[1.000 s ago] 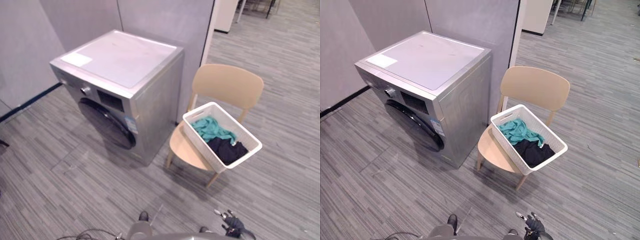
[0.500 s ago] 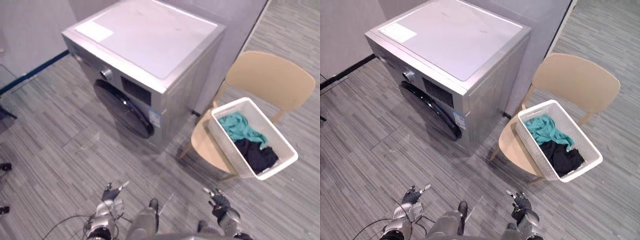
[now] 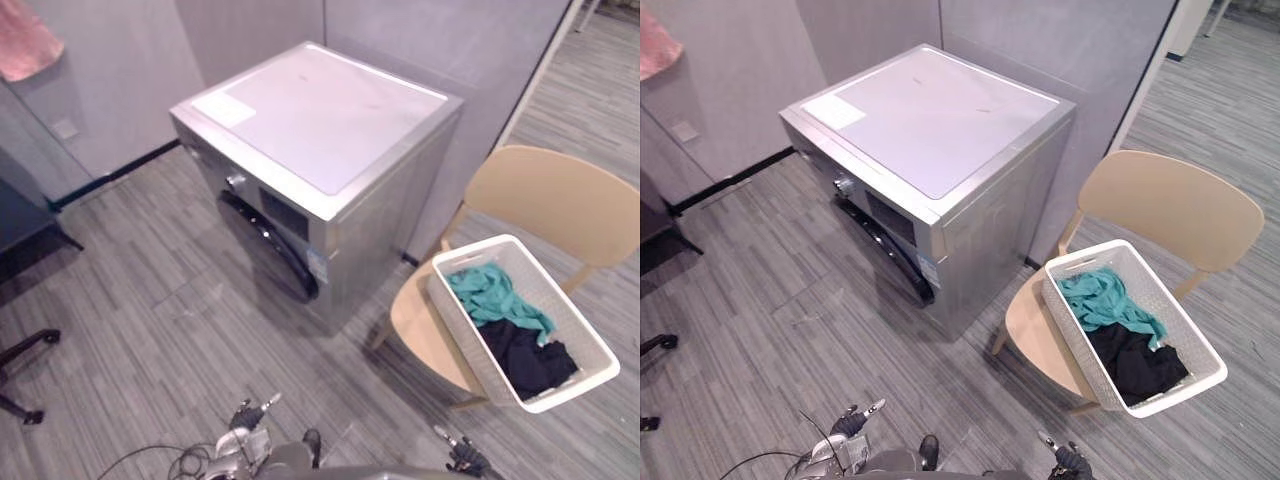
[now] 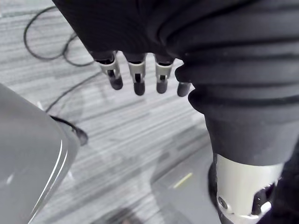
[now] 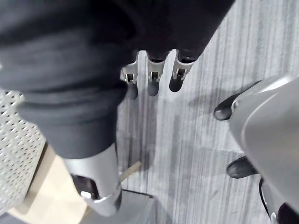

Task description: Pick up the laundry basket with both hands and put the clothes into the washing machine.

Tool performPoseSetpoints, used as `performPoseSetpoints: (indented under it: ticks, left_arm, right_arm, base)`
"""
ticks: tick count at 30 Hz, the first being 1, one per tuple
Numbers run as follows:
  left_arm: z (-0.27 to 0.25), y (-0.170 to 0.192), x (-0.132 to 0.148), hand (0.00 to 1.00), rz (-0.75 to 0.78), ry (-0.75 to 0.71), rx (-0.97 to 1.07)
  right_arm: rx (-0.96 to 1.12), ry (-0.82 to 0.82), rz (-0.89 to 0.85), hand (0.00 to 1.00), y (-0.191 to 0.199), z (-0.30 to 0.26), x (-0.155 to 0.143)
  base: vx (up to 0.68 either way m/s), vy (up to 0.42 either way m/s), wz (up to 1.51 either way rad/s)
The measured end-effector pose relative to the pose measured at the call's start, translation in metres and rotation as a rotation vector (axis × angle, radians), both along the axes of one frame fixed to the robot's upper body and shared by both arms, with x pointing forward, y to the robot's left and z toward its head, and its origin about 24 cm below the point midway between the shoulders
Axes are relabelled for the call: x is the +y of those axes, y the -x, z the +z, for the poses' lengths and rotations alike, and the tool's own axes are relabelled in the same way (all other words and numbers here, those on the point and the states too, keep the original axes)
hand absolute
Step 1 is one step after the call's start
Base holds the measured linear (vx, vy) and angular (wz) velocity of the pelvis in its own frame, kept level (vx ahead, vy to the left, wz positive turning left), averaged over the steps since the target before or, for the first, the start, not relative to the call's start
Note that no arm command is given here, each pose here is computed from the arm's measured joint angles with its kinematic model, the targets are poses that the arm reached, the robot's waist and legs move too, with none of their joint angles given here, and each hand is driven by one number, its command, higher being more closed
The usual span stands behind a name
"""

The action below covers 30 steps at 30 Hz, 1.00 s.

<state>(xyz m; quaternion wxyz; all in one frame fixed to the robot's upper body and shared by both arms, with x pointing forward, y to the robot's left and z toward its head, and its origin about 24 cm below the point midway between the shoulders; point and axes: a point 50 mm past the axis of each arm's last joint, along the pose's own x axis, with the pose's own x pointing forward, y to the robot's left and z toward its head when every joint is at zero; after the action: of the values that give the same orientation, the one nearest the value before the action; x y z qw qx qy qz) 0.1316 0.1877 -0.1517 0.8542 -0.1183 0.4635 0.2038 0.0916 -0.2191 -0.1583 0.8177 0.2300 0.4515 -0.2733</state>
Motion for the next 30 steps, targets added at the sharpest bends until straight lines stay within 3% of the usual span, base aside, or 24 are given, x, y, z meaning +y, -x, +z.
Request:
performPoseSetpoints:
  ticks: [6, 10, 16, 19, 30]
  left_arm:
    - [-0.001, 0.001, 0.007, 0.0, 0.021, -0.01, 0.019]
    - [-0.002, -0.002, -0.005, 0.0, -0.08, -0.028, 0.033]
    - [0.013, -0.027, 0.027, 0.0, -0.176, -0.162, -0.016]
    - [0.02, -0.033, 0.043, 0.0, -0.155, -0.227, -0.034]
    - [0.007, -0.023, 0.008, 0.0, -0.181, -0.115, -0.002]
  right_arm:
    - [-0.063, 0.032, 0.001, 0.0, -0.024, 0.009, -0.012]
    - [0.012, 0.053, -0.052, 0.0, -0.003, 0.004, -0.024]
    - [-0.103, -0.026, 0.036, 0.0, -0.054, 0.011, 0.017]
    - [-0.167, -0.015, 0.045, 0.0, -0.067, 0.019, 0.017]
    - [-0.026, 0.017, 0.058, 0.0, -0.021, 0.004, 0.002]
  base:
    - [-0.03, 0.154, -0.28]
    - [0.09, 0.57, 0.35]
    - [0.12, 0.525, 0.11]
    - [0.03, 0.241, -0.05]
    - [0.01, -0.071, -0.15]
